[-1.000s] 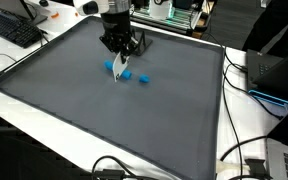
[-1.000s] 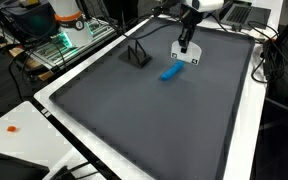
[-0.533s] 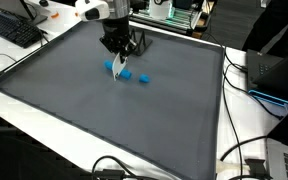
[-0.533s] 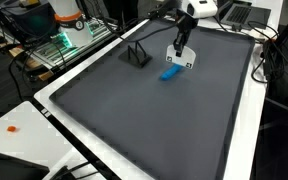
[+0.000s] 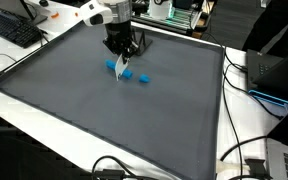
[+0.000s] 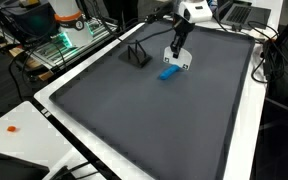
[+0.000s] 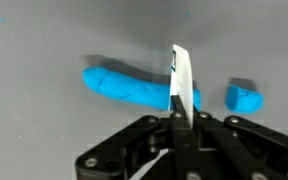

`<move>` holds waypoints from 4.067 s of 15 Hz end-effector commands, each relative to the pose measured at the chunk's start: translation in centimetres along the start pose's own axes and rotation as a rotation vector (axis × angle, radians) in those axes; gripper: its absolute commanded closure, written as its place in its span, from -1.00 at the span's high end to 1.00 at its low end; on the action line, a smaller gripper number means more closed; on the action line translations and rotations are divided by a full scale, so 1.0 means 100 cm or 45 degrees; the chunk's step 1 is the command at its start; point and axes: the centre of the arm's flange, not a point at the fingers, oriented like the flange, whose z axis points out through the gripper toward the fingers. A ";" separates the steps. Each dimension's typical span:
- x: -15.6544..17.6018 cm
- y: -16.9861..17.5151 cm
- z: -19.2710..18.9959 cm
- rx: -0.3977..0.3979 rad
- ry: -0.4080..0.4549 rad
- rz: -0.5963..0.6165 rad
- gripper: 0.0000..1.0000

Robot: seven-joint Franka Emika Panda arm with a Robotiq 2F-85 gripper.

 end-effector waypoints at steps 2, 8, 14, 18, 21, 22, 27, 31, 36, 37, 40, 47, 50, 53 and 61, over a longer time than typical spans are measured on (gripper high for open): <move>-0.013 0.000 0.028 0.028 -0.008 0.028 -0.98; -0.018 -0.002 0.039 0.064 -0.024 0.046 -0.98; -0.016 -0.014 0.039 0.119 -0.066 0.076 -0.98; -0.014 -0.017 0.028 0.172 -0.063 0.107 -0.98; -0.014 -0.017 0.021 0.162 -0.055 0.110 -0.98; -0.013 -0.015 0.017 0.168 -0.047 0.115 -0.98; -0.011 -0.007 -0.001 0.135 -0.011 0.113 -0.98; -0.009 0.002 -0.017 0.127 0.032 0.128 -0.98; -0.010 0.020 -0.023 0.096 0.056 0.141 -0.98; -0.010 0.024 -0.022 0.079 0.054 0.140 -0.98; -0.010 0.034 -0.019 0.061 0.053 0.142 -0.98; -0.006 0.039 -0.006 0.070 0.038 0.140 -0.98; -0.006 0.037 0.004 0.068 0.028 0.128 -0.98; -0.008 0.034 0.015 0.051 0.011 0.091 -0.98; -0.012 0.028 0.033 0.032 -0.021 0.060 -0.98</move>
